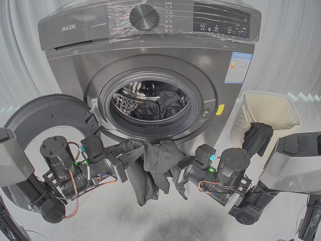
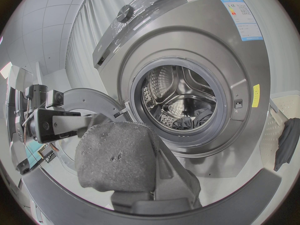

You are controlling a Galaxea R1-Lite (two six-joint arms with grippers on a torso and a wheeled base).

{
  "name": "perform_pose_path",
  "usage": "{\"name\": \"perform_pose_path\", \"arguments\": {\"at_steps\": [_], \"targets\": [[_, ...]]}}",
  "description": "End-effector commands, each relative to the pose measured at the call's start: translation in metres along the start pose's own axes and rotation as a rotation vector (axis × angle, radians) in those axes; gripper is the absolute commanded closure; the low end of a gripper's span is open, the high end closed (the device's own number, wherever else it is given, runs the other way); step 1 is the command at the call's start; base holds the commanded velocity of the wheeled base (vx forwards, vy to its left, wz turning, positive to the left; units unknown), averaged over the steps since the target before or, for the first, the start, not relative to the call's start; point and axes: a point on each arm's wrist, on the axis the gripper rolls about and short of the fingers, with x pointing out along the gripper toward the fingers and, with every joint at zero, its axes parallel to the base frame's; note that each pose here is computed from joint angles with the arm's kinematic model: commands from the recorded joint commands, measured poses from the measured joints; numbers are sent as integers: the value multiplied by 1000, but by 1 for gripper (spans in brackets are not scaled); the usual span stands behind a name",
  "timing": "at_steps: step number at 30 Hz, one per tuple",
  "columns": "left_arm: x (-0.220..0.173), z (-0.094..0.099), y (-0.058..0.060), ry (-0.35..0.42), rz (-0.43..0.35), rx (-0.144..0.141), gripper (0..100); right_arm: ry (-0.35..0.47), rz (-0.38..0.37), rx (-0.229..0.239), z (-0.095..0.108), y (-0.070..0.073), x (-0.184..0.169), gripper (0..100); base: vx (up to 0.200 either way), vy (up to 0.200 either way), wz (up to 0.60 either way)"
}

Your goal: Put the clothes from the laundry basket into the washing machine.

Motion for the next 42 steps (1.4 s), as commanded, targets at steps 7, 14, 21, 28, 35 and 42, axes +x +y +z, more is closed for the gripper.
{"name": "perform_pose_path", "arguments": {"at_steps": [7,14,21,28,35,42], "targets": [[6,-16,6,55,21,-32,0,-91,17,6,32,6,-8,100,0,0,0],[6,-23,7,81,25,-35,0,-126,7,9,43,3,-9,100,0,0,0],[6,-36,9,132,33,-43,0,-143,9,9,46,4,-6,100,0,0,0],[6,-48,14,174,52,-56,0,-154,8,11,48,4,-5,100,0,0,0],[5,-73,22,266,75,-61,0,-207,-38,18,58,5,2,100,0,0,0],[5,-77,23,282,75,-55,0,-240,-37,23,65,6,6,100,0,0,0]]}}
